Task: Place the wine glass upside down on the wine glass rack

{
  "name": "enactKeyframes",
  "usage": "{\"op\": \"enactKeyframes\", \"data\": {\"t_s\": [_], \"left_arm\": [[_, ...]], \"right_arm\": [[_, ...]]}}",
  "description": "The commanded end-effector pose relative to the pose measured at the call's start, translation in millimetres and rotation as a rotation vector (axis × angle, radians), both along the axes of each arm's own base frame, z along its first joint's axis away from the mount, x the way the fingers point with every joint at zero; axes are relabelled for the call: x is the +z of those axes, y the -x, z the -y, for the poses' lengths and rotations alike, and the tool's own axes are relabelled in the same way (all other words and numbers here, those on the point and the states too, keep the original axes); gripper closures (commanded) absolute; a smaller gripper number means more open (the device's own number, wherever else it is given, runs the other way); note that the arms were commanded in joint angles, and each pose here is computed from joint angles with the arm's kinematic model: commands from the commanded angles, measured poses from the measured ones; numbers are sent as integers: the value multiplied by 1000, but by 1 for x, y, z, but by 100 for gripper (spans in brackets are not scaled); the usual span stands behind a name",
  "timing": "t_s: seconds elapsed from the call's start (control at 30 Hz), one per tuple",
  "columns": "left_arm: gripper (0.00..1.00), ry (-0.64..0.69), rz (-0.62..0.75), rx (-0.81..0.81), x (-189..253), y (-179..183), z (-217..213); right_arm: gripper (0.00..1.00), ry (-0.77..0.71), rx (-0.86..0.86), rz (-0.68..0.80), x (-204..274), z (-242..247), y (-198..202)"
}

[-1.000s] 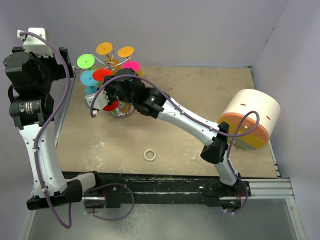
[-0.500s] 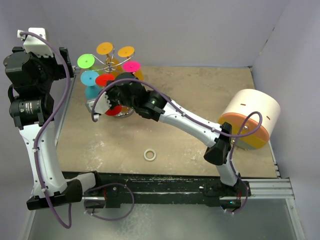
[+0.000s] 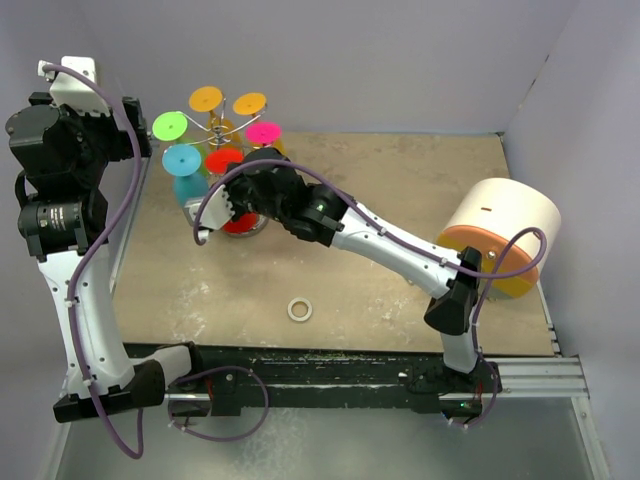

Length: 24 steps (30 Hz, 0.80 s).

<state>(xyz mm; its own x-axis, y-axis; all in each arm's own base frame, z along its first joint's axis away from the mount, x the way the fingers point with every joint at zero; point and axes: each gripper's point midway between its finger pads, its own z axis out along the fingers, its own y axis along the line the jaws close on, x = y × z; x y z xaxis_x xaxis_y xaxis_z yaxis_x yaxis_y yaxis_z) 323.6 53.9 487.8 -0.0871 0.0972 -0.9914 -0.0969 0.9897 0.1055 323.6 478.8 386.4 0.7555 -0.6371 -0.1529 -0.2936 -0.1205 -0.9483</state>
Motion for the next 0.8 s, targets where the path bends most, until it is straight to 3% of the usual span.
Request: {"op": "enactKeyframes", "data": {"t_s": [0.0, 0.3, 0.77], "left_arm": [[1, -22, 69, -38, 19, 6, 6], [1, -32, 71, -61, 20, 9, 11], [1, -63, 20, -111, 9, 13, 18]], "right_arm": [[98, -70, -41, 24, 25, 14, 4], [93, -77, -74, 23, 16, 13, -1], [74, -72, -116, 21, 7, 19, -6]]}}
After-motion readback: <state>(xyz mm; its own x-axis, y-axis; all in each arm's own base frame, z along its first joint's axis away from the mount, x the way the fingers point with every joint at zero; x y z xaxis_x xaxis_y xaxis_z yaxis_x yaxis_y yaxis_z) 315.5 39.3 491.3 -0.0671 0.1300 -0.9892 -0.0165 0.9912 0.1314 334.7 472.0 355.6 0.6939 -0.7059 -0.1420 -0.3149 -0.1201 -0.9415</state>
